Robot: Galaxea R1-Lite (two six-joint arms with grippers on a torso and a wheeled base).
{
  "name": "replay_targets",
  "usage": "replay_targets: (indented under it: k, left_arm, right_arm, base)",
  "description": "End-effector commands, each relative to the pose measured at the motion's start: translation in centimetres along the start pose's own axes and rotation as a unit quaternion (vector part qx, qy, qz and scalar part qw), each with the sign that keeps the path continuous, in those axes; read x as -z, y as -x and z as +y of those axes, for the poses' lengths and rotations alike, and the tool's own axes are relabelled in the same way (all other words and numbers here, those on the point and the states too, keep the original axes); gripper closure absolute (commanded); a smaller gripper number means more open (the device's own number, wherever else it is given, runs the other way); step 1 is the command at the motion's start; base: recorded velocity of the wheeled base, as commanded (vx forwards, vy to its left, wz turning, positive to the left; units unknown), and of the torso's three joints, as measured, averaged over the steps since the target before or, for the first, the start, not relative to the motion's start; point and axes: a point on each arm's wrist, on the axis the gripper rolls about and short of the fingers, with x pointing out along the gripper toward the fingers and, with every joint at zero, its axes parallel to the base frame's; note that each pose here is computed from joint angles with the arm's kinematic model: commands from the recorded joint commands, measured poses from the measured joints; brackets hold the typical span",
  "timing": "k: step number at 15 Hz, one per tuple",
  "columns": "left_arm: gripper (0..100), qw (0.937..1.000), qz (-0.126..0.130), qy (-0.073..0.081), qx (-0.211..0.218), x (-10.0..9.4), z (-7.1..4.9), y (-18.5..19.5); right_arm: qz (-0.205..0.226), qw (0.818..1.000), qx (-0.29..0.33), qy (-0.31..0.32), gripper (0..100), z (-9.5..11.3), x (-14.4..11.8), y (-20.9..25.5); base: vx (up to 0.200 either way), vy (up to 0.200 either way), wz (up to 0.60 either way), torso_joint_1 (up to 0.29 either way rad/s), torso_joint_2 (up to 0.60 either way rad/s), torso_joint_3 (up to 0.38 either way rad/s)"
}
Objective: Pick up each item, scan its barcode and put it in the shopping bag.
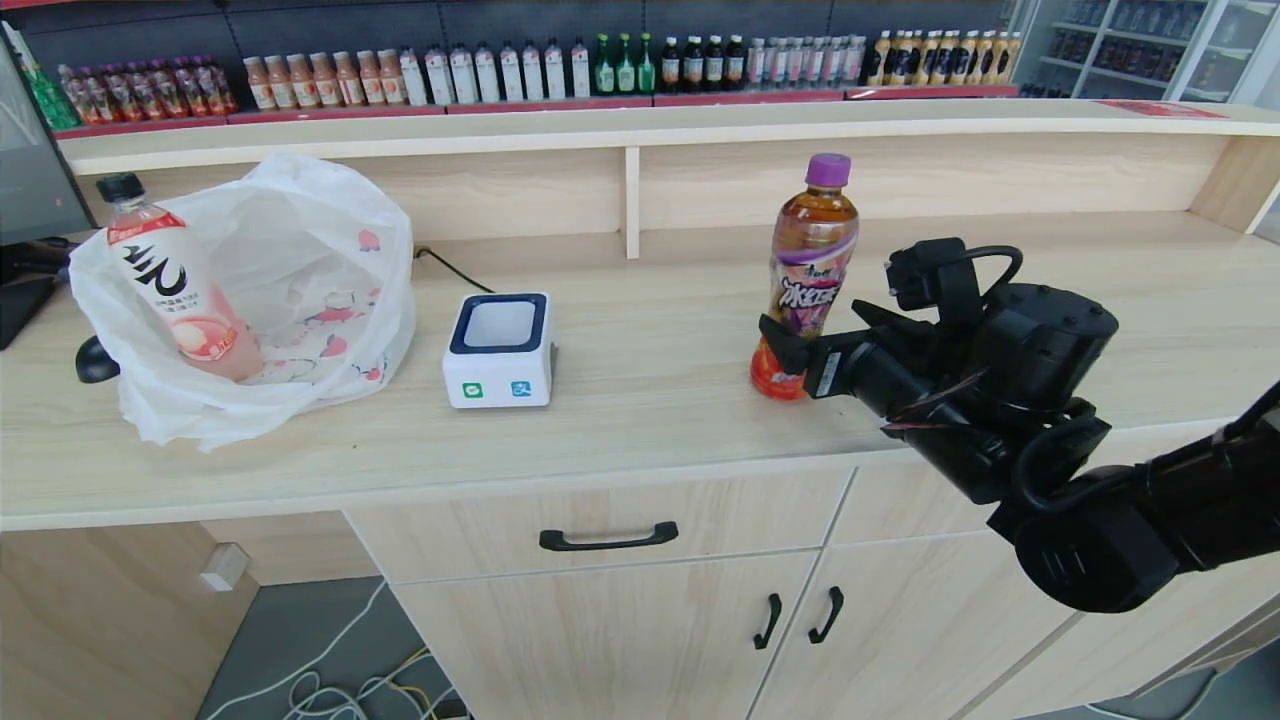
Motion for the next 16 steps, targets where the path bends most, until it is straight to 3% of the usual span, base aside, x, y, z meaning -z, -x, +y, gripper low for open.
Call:
replay_targets:
  k: [1, 16]
  left_arm:
    - [0, 1.0000, 0.000, 0.000, 0.000, 0.0, 0.0, 0.0]
    - [0, 1.0000, 0.000, 0.000, 0.000, 0.0, 0.0, 0.0]
  right_arm:
    - [-0.010, 1.000, 0.000, -0.002, 0, 0.3, 0.0, -1.6]
    - [-0.005, 1.000, -0.003, -0.004, 0, 0.7, -0.1, -3.5]
  base:
    - [0.000, 0.000, 0.00, 0.000, 0.00, 0.000]
    - [0.000, 0.000, 0.00, 0.000, 0.00, 0.000]
